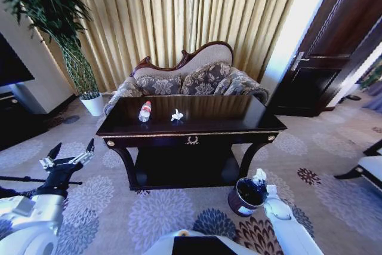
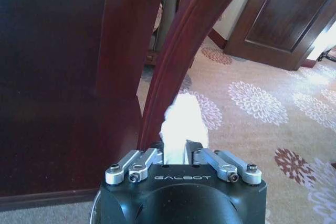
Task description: Move to the front of the table and place the trash on the table into the trash bin.
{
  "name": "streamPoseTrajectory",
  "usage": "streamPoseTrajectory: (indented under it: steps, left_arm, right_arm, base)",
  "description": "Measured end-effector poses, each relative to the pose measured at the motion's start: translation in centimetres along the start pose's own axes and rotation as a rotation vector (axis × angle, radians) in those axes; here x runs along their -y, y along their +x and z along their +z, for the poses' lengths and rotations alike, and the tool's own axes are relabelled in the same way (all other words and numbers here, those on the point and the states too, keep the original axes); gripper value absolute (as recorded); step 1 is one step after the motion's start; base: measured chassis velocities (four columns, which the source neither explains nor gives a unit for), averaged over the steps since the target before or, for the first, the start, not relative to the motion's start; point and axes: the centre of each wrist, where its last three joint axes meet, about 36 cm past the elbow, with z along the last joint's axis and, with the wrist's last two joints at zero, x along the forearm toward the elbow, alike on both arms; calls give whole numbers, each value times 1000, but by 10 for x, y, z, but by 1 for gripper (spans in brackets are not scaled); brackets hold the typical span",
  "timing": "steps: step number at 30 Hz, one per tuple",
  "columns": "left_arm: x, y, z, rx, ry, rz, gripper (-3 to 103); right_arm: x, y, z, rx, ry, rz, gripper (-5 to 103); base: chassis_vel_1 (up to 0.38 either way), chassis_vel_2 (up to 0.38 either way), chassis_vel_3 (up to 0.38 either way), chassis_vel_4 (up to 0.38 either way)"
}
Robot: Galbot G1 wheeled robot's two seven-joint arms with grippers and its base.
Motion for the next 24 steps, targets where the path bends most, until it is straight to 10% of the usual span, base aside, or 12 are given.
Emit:
streamPoseTrajectory:
  steps: [24]
  left_arm:
    - [-2, 2, 0, 1, -7, -5, 100]
  right_arm:
    - [0, 2, 3, 5, -11, 1, 100]
  base:
    - [0, 0, 0, 0]
